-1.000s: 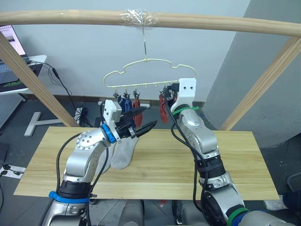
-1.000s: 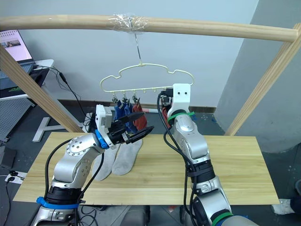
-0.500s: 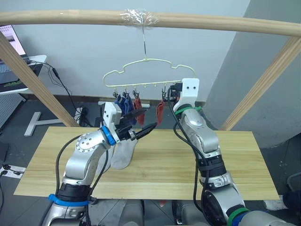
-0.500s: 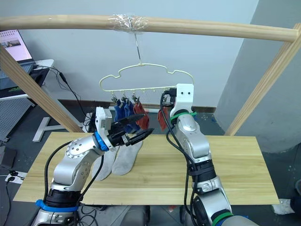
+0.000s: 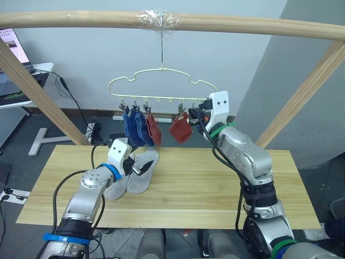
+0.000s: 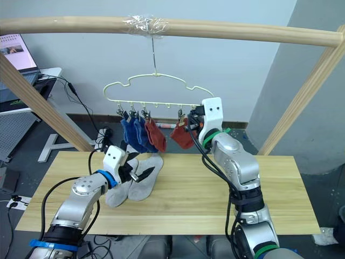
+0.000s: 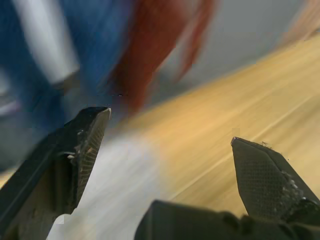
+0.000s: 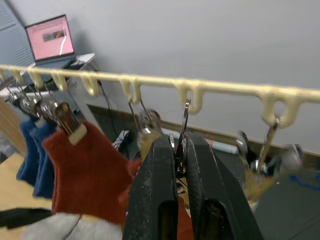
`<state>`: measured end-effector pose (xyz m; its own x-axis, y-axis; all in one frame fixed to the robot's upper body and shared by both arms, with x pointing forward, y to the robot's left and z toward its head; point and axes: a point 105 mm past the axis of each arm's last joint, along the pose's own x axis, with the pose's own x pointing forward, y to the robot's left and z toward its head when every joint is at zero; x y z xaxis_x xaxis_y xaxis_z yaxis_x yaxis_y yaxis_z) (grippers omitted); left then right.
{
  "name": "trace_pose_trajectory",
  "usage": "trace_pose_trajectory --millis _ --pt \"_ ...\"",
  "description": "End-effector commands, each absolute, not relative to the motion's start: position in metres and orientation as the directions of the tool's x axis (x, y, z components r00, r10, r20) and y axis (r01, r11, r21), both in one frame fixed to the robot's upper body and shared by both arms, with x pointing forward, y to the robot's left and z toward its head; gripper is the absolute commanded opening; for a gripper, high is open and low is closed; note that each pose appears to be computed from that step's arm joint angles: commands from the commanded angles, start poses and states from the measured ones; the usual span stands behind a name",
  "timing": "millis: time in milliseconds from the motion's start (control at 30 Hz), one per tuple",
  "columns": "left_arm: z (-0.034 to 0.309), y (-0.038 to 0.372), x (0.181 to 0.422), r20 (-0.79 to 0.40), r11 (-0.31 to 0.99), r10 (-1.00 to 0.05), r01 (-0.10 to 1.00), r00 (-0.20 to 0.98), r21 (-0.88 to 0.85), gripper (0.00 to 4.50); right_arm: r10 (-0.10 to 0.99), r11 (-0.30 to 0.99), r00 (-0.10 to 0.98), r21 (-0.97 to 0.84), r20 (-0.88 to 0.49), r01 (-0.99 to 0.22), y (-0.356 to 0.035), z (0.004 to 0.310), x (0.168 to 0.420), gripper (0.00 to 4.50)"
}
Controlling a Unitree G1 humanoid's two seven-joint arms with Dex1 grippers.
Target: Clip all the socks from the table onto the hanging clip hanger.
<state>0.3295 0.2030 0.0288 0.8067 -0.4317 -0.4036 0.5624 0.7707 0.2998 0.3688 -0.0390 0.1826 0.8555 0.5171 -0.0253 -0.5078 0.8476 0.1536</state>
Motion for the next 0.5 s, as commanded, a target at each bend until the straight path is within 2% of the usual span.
trace_pose_trajectory --millis 33,233,300,433,467,500 --pt "0.021 0.191 0.344 -0.399 0.763 -0.411 0.549 0.819 0.341 4.48 0.522 0.839 0.853 0.167 0.024 -0.518 -0.040 0.197 0.364 0.00" --pt "-0.003 0.197 0.354 -0.468 0.783 -0.338 0.520 0.817 0.341 4.48 0.511 0.847 0.859 0.160 0.020 -0.507 -0.043 0.199 0.364 0.00" --pt "-0.013 0.207 0.355 -0.513 0.807 -0.284 0.491 0.810 0.329 4.48 0.501 0.853 0.865 0.155 0.020 -0.497 -0.047 0.200 0.365 0.00" --pt "-0.042 0.207 0.337 -0.644 0.864 -0.312 0.490 0.699 0.113 4.48 0.485 0.862 0.874 0.156 0.021 -0.482 -0.051 0.201 0.365 0.00" --pt "-0.045 0.207 0.333 -0.657 0.862 -0.327 0.499 0.679 0.087 4.10 0.483 0.863 0.875 0.155 0.021 -0.480 -0.052 0.201 0.365 0.00" --pt "-0.046 0.206 0.331 -0.666 0.860 -0.337 0.506 0.666 0.071 3.93 0.482 0.864 0.876 0.153 0.021 -0.479 -0.052 0.201 0.365 0.00"
